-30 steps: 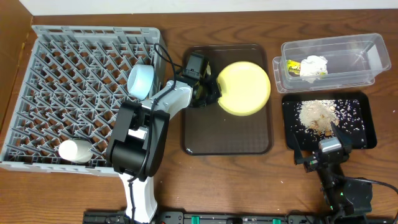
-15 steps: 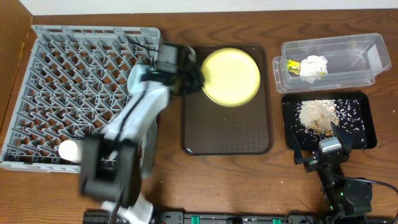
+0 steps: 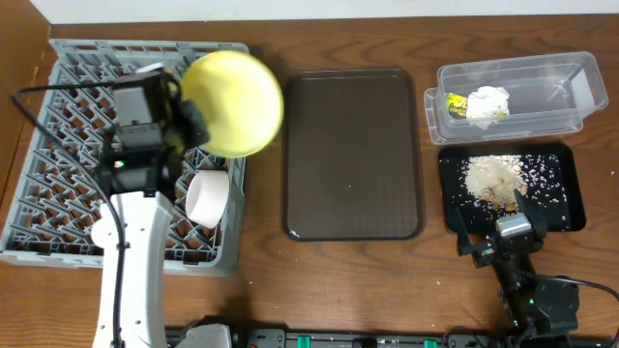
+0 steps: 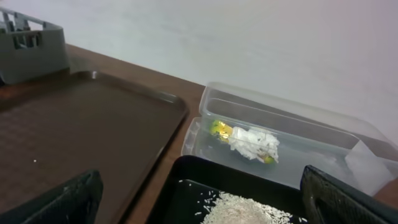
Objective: Sort waste into correct bins and load items into the dishwasher
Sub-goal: 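Lift the yellow plate and carry it over the dish rack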
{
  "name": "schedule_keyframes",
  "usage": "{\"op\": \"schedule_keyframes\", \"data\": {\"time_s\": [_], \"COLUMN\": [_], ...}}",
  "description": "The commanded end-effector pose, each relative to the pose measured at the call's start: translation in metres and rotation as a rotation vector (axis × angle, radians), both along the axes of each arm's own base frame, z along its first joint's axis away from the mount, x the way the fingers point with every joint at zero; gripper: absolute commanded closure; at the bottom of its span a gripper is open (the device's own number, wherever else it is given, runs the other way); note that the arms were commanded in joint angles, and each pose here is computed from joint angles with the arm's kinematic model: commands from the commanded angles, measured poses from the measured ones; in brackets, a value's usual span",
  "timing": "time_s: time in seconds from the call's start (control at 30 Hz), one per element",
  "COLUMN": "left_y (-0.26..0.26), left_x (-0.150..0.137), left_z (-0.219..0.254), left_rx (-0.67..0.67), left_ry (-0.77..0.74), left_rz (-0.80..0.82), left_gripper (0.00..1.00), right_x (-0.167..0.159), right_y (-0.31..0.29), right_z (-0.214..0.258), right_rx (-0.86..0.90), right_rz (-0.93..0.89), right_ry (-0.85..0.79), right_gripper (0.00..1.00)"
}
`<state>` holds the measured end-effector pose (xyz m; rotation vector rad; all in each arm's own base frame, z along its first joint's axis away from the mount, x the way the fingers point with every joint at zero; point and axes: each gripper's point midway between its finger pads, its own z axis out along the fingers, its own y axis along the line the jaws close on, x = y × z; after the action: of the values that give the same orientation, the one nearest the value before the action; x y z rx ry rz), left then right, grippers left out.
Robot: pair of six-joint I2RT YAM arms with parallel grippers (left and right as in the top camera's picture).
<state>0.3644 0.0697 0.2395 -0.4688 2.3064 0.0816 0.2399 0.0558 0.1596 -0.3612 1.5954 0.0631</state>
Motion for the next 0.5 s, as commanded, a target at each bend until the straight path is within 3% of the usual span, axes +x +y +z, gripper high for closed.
{"op": "schedule_keyframes", "data": {"time_s": [0.0,0.17,0.37,0.47], "left_y": [0.056,0.102,0.121,0.141], "left_x": [-0.019,-0.032,-0.024,-0.028], "left_z": [-0.009,-0.014,-0.017,-0.022], "left_rx": [0.119,0.173,0.255,0.34], "left_ry": [0.063,0.098,0.116,0.171], "left_rz": [0.155,0.219,0.188,0.257], "left_gripper": [0.92,0.93,0.93,0.93], "right_x": [0.0,0.0,0.0,0.0], "right_y": [0.0,0.0,0.0,0.0], "right_z": [0.0,0.0,0.0,0.0], "right_rx": [-0.006,-0.006,-0.006,-0.006], "right_rz": [0.0,0.001,0.001,0.001], "right_ry": [-0.002,-0.002,-0.002,-0.002], "right_gripper": [0.01,0.01,0.01,0.01]}}
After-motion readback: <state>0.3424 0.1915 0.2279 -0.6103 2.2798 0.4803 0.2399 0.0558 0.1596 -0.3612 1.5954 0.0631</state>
